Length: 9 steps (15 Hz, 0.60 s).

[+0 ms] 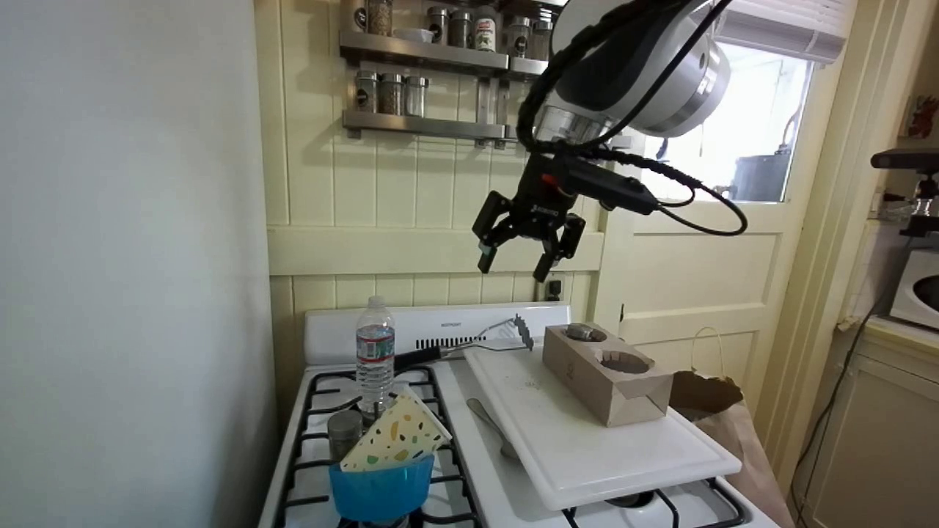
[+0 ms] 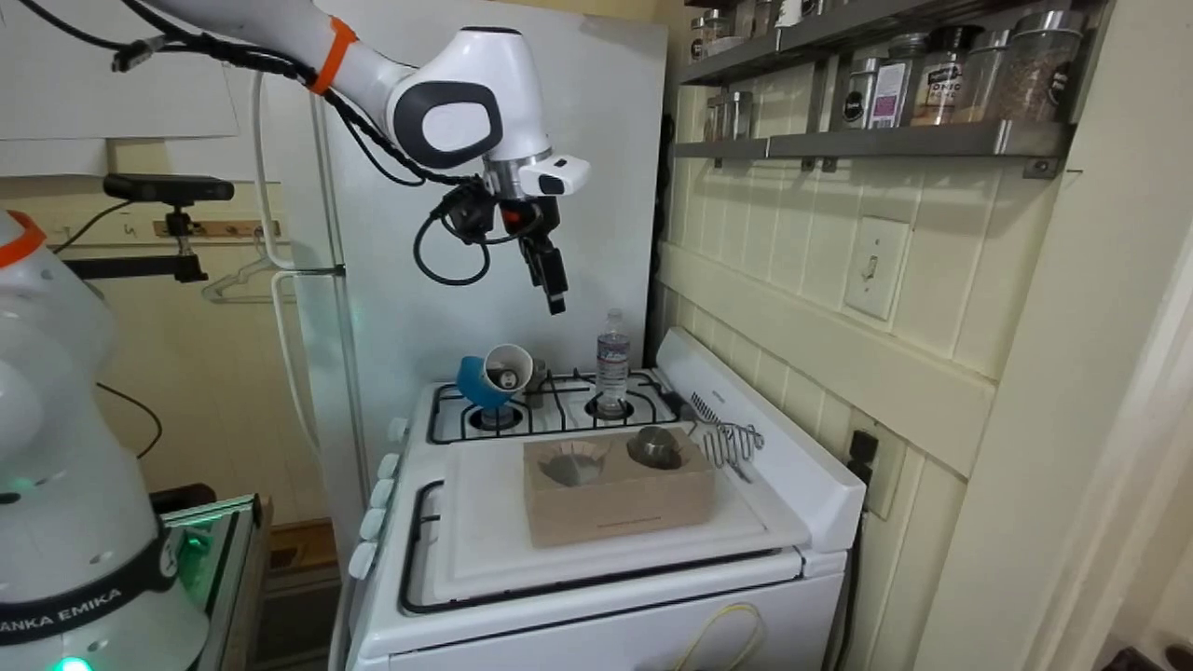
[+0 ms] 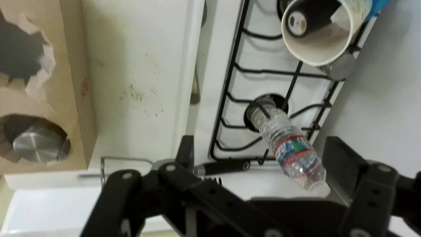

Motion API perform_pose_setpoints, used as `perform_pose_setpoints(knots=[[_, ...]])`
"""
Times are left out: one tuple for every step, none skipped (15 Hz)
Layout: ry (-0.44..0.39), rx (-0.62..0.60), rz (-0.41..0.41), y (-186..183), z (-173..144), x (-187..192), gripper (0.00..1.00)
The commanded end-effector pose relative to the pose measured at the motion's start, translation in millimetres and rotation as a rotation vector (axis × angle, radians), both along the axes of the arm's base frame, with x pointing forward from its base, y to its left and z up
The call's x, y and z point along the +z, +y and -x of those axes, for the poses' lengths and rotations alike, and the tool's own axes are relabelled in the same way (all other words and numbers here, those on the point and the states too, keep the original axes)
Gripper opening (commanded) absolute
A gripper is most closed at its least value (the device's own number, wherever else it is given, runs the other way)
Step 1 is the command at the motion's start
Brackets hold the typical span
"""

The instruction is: Move the clear bottle to the empty hole of the wooden object

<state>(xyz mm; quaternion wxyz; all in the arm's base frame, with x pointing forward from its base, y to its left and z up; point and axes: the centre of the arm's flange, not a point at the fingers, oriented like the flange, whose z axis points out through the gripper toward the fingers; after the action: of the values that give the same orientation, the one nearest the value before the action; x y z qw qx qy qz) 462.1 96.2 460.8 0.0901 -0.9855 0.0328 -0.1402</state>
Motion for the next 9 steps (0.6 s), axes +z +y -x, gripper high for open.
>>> perform_pose_setpoints(knots=[[-0.170,0.057,0.076,19.0,-52.1,2.6,1.00],[-0.189,0.093,0.085,26.7,-69.7,7.2,1.00],[-0.197,0.121,0.095,33.5,-80.1,9.1,1.00],[-0.179,0.166,0.101,44.8,-94.4,8.4,1.00],[-0.167,0.193,0.114,54.2,-106.2,8.0,1.00],[-0.154,0.228,0.121,65.3,-119.0,7.4,1.00],[-0.142,0.260,0.131,75.4,-129.9,6.9,1.00],[-0.119,0.298,0.124,84.9,-138.5,6.9,1.00],[-0.117,0.308,0.130,91.7,-144.8,6.0,1.00]])
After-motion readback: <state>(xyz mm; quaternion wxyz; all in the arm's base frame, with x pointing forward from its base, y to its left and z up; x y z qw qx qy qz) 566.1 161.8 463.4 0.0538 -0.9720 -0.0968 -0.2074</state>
